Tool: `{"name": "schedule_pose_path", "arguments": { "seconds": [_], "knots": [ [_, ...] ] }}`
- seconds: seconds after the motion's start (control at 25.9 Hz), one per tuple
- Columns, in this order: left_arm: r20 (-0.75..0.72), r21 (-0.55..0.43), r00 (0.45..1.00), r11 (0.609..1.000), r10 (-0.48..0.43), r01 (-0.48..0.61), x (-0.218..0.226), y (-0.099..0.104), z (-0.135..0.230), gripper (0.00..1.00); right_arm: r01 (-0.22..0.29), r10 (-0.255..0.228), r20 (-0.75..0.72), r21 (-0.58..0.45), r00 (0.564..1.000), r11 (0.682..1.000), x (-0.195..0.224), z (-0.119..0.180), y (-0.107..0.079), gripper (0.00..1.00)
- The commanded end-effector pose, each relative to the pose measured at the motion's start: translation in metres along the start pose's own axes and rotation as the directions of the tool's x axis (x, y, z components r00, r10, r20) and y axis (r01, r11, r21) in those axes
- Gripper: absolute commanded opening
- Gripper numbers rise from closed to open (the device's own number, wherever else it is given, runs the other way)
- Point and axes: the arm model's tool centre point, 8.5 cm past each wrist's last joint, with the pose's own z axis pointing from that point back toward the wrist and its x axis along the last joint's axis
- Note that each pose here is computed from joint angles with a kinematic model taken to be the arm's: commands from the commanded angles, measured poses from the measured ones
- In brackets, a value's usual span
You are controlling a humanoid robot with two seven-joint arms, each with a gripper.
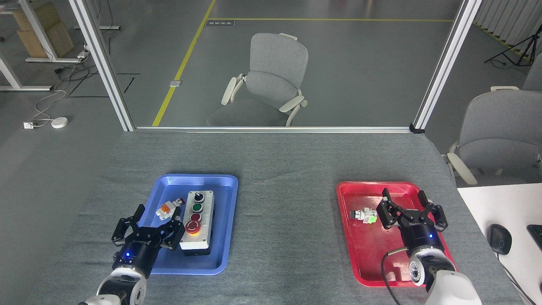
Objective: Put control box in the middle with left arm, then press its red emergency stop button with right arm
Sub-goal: 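Move the left gripper onto the grey control box in the blue tray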
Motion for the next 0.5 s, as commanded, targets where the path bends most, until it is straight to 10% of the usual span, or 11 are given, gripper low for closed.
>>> {"name": "schedule_pose_path", "arguments": {
  "seconds": [0.0,0.46],
  "knots": [
    [-0.003,-0.001,1.0,1.0,0.001,-0.002,-0.0004,-0.0004,0.0004,1.0,0.0,0.0,0.0,0.0,1.0,1.0,-0.0001,-0.0004,-0.0004,1.0],
    [-0.002,0.006,1.0,1.0,0.002,-0.002,0.001,0.0032,-0.0014,1.0,-0.002,0.002,0.0,0.0,1.0,1.0,-0.0007,-0.0003,-0.0006,1.0]
  ]
}}
